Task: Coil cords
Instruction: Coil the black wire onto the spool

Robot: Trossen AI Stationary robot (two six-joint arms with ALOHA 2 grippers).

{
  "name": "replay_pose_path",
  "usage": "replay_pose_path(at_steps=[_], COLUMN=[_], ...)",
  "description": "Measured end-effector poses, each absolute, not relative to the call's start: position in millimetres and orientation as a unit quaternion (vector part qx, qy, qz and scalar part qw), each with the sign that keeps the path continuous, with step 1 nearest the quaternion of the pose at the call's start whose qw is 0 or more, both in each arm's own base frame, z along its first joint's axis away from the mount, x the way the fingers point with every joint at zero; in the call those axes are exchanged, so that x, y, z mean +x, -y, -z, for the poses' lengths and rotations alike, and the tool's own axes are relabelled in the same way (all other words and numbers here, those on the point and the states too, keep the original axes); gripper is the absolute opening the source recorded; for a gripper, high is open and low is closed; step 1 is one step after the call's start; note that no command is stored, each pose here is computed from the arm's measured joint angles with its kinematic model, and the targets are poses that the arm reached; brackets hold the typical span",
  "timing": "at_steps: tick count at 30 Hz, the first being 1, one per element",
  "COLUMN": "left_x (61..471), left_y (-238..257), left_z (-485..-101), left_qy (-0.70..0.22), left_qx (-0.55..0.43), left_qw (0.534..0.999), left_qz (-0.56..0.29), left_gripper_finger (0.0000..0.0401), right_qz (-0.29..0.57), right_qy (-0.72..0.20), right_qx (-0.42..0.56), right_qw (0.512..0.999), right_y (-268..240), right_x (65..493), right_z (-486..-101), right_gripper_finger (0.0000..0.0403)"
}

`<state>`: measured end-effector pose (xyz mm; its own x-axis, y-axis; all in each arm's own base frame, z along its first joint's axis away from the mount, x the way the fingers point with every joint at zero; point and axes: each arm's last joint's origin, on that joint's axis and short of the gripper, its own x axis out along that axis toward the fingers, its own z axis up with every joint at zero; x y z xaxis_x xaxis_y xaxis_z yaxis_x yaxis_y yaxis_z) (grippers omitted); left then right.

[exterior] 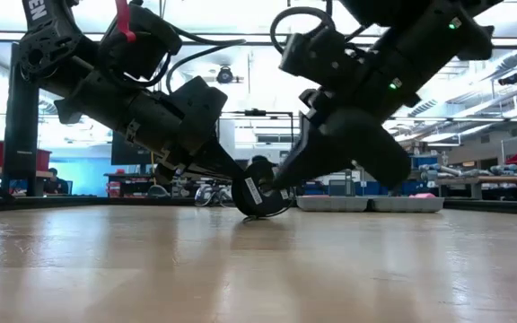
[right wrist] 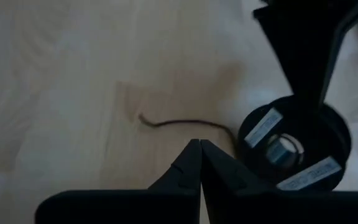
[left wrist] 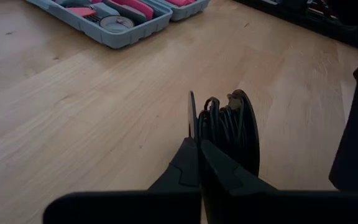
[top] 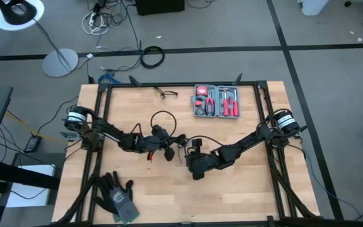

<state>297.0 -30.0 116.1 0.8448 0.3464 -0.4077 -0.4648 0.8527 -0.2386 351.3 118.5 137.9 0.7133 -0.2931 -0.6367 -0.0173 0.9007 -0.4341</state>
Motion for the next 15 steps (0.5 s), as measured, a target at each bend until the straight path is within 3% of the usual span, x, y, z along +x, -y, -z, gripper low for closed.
replay_pose_path(at_steps=[7, 15], left_x=[297, 297], left_y=[30, 30], left_z=[-116, -117], left_qy=[-0.177, -0.176], left_qx=[-0.167, -0.168], left_qw=[0.946, 0.947], left_qz=[-0.212, -0.211], left_gripper_finger=[0.0000, 0.0000], right_qz=[0.051, 0.025], right_qy=[-0.388, -0.375], right_qx=[-0.243, -0.292], right_qw=[0.887, 0.879], right_y=[-129, -134], right_x=[347, 357], right_z=[-127, -101], right_gripper_finger=[0.0030, 0.0087])
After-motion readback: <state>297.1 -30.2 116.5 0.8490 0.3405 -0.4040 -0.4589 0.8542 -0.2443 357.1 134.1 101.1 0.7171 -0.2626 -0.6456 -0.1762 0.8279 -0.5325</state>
